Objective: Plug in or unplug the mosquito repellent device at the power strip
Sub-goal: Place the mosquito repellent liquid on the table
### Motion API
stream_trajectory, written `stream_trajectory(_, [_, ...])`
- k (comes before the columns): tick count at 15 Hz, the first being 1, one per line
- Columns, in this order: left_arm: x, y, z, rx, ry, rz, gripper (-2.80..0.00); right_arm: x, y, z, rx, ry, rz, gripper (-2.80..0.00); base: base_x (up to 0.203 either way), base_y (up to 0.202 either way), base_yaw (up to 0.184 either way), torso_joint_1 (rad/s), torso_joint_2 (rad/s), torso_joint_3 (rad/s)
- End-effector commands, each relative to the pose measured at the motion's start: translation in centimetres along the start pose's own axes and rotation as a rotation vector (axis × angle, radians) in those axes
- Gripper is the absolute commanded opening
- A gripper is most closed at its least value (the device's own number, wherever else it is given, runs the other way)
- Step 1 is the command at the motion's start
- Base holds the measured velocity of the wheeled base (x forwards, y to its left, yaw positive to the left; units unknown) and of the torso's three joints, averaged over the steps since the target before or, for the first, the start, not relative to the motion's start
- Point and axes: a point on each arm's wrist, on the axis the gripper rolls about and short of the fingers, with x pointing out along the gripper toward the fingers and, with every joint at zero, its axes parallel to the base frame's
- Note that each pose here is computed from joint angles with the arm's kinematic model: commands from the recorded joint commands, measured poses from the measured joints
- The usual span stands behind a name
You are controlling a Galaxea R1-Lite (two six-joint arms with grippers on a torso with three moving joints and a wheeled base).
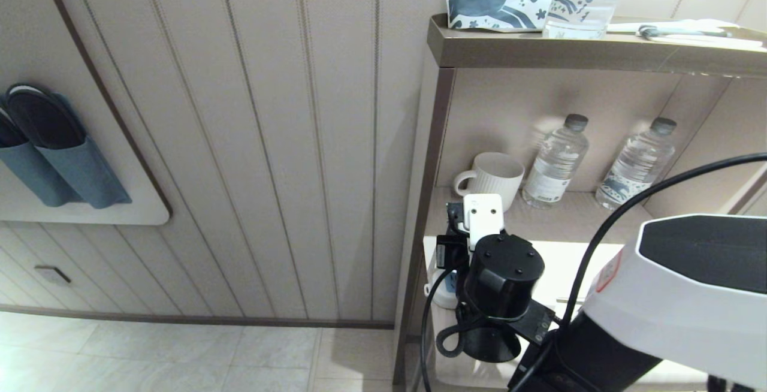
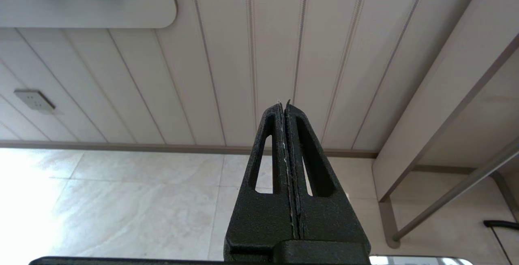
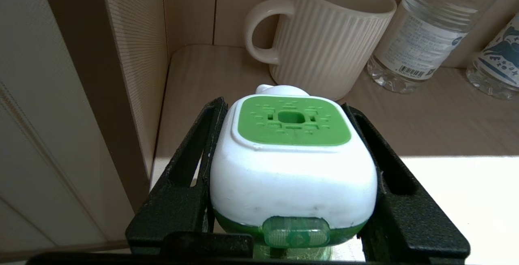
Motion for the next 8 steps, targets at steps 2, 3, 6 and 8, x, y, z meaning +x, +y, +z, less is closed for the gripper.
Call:
stream_trajectory(2, [0.0, 0.0, 0.0, 0.0, 0.002, 0.001, -2.8, -0.5, 0.2, -0.3, 0.003, -0.002, 0.007, -2.8, 0.0, 0.0, 0.0, 0.0, 0.0, 0.0])
stream_trajectory(3, [0.0, 0.0, 0.0, 0.0, 0.002, 0.0, -2.8, -0.5, 0.2, -0.4, 0.003, -0.002, 0.008, -2.8, 0.0, 0.0, 0.0, 0.0, 0.0, 0.0])
stream_trajectory(6, [0.0, 0.0, 0.0, 0.0, 0.002, 0.001, -2.8, -0.5, 0.1, -0.2, 0.011, -0.007, 0.007, -2.8, 0.0, 0.0, 0.0, 0.0, 0.0, 0.0])
stream_trajectory(8, [0.0, 0.0, 0.0, 0.0, 0.002, 0.0, -2.8, -0.4, -0.2, 0.7, 0.032, -0.021, 0.001, -2.8, 0.0, 0.0, 0.0, 0.0, 0.0, 0.0])
